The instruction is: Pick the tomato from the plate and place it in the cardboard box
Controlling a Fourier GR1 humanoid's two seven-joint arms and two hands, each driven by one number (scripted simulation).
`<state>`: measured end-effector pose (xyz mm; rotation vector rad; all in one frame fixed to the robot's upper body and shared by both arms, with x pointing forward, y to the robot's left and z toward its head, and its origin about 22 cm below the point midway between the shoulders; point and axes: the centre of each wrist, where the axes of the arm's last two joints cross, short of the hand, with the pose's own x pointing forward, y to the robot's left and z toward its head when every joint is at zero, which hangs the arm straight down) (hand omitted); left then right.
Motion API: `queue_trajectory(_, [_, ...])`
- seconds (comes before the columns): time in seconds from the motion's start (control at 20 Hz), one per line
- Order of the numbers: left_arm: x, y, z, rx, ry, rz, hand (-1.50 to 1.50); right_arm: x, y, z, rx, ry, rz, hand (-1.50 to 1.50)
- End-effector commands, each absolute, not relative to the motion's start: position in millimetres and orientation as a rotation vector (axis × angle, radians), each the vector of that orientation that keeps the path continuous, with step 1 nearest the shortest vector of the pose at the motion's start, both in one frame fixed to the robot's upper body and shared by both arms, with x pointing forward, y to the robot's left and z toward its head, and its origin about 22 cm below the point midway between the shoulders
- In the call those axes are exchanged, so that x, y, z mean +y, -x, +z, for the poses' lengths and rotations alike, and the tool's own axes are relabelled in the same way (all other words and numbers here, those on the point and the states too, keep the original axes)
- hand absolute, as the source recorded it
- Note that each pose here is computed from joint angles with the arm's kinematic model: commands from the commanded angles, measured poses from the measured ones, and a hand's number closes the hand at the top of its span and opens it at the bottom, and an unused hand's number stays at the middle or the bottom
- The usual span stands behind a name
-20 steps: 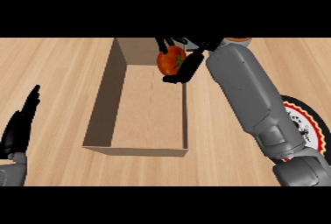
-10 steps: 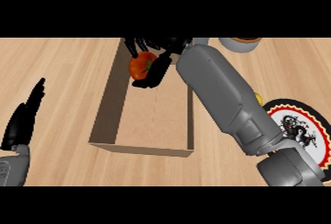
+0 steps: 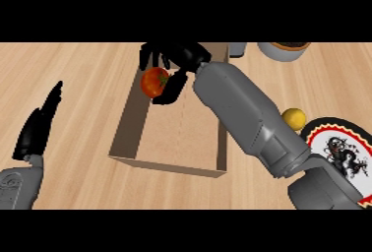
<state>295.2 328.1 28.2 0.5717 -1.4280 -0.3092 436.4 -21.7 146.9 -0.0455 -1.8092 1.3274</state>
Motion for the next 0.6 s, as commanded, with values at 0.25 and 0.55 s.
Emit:
queue_trajectory(0.25, [323,-300,23,-1.431,-0.570,-0.317,0.00,-27,-426,109,-1.749,-0.042,1.251,-1.50])
queue_trajectory(0.55, [329,-295,21,-1.426,-0.564,-0.305,0.00,-21,-425,126,-1.921,-0.162,1.038,-1.50])
